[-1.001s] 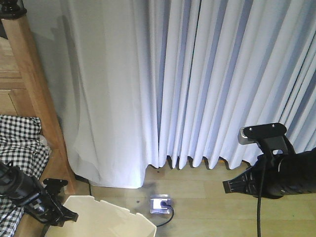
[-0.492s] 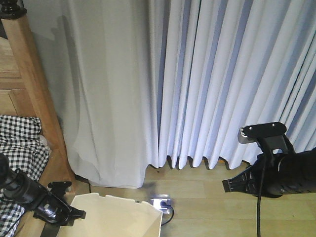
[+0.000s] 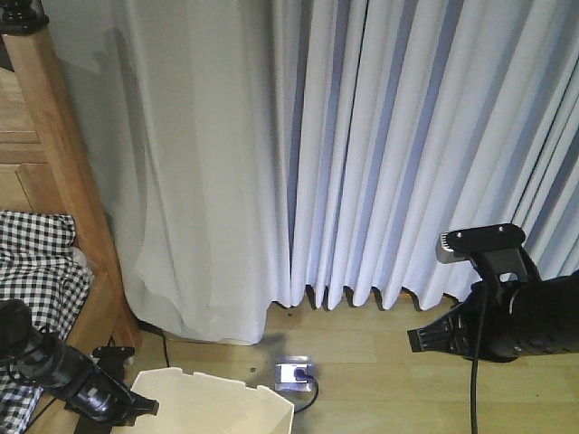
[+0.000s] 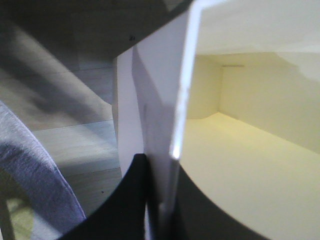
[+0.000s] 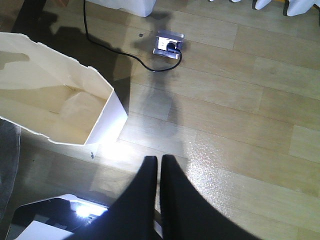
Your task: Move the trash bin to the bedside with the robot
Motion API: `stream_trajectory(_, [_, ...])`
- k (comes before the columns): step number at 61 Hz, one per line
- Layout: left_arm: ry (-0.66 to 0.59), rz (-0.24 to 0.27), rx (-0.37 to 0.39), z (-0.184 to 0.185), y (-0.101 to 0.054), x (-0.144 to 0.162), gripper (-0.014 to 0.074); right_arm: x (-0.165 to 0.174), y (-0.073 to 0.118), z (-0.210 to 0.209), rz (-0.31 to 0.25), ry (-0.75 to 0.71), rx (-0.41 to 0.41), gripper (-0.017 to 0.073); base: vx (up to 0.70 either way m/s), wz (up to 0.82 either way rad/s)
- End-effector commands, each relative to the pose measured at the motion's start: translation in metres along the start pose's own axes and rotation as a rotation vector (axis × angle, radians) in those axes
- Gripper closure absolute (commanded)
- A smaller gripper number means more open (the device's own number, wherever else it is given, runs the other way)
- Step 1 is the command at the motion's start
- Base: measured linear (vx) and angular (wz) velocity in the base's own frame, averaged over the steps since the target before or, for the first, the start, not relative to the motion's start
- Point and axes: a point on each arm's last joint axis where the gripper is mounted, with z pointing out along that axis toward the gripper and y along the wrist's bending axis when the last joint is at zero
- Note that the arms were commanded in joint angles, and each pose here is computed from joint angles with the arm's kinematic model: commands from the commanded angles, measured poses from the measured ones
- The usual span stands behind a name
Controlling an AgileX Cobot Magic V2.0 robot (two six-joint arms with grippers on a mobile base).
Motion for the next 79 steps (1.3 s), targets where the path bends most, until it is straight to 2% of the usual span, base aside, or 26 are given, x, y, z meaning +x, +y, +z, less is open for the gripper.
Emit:
stream_trajectory(1, [-0.071, -0.012, 0.052, -0.024, -0.009, -0.029, 0.0599, -0.013, 0.001, -0.013, -0.011, -0.103, -0.002, 0.0566, 0.00, 0.00])
stream_trajectory(11, [-0.051, -0.003, 0.057, -0.016, -0.008, -0.023, 0.0599, -0.014, 0.001, -0.013, -0.016, -0.105, -0.002, 0.0566, 0.00, 0.00])
stream_trajectory(20, [-0.033, 0.030, 0.059, -0.009, -0.007, -0.016, 0.0599, -0.014, 0.001, -0.013, -0.016, -0.105, -0.002, 0.0566, 0.00, 0.00])
stream_trajectory(33, [-0.024, 0.031, 0.055, -0.005, -0.007, -0.012, 0.0599, -0.014, 0.001, -0.013, -0.016, -0.104, -0.002, 0.0566, 0.00, 0.00])
stream_trajectory(53, [0.013, 0.092, 0.089, -0.005, -0.009, -0.008, 0.0561, -0.013, 0.001, -0.013, -0.009, -0.102, -0.003, 0.0566, 0.00, 0.00])
stream_trajectory(67, [0.035, 0.116, 0.119, -0.005, -0.012, -0.006, 0.0426, -0.013, 0.001, -0.013, -0.009, -0.102, -0.003, 0.0566, 0.00, 0.00])
stream_trajectory(79, [0.053, 0.142, 0.135, -0.006, -0.013, -0.004, 0.0200, -0.013, 0.001, -0.013, -0.009, -0.102, -0.003, 0.0566, 0.00, 0.00])
